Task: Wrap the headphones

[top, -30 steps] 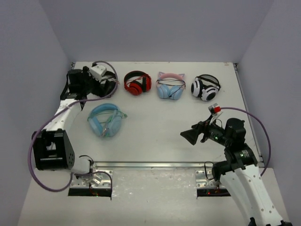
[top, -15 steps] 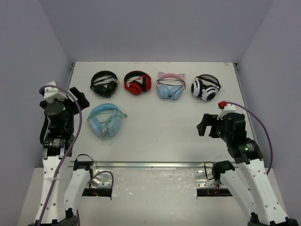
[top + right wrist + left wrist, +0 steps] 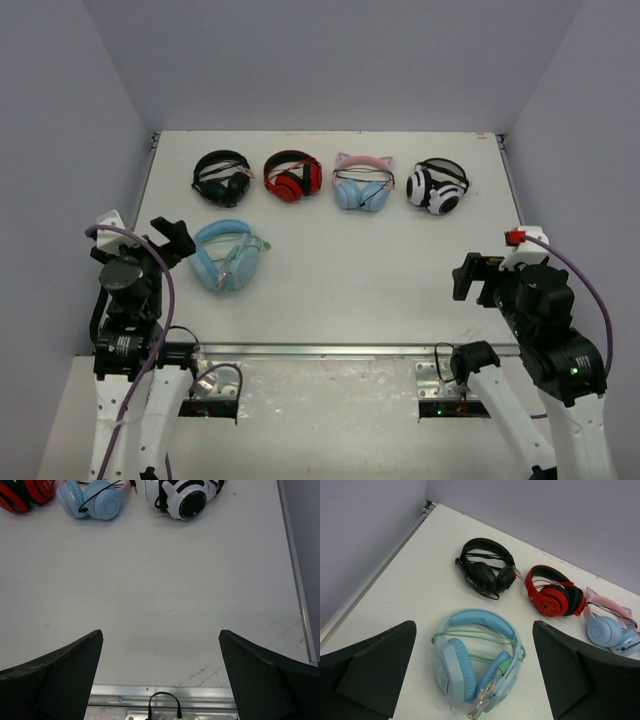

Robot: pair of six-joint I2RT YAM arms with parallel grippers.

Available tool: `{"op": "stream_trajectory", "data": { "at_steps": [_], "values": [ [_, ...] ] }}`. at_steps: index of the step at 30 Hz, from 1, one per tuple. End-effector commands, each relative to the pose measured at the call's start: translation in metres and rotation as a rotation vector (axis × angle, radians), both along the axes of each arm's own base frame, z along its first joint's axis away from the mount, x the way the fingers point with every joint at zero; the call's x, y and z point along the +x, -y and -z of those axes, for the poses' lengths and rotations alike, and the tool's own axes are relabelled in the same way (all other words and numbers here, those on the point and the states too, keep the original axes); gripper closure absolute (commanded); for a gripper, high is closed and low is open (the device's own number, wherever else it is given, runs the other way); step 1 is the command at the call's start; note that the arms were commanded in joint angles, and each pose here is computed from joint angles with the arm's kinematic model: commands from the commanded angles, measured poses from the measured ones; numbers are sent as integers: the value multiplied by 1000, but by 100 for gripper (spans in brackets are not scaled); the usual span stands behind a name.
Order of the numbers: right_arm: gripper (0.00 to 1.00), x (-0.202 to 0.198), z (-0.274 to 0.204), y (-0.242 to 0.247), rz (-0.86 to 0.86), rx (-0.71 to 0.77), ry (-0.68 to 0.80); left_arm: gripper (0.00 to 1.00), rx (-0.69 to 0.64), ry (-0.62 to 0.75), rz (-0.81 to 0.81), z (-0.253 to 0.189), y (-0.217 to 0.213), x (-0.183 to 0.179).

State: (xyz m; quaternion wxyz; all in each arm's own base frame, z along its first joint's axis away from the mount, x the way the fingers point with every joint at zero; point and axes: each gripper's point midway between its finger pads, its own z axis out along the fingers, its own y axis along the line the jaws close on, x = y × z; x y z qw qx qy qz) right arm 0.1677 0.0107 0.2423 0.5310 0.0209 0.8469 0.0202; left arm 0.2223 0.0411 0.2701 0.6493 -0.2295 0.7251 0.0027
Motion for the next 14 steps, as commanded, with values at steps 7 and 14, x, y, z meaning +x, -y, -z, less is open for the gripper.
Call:
{"op": "stream_trajectory", "data": {
  "at_steps": [7, 14],
  "values": [
    [1, -15, -11, 9, 17, -23, 18, 0, -18, 112, -44, -20, -5, -12],
    [1, -14, -8, 10, 30, -18, 27, 0, -21, 100, -29, -18, -2, -8]
  ]
}}
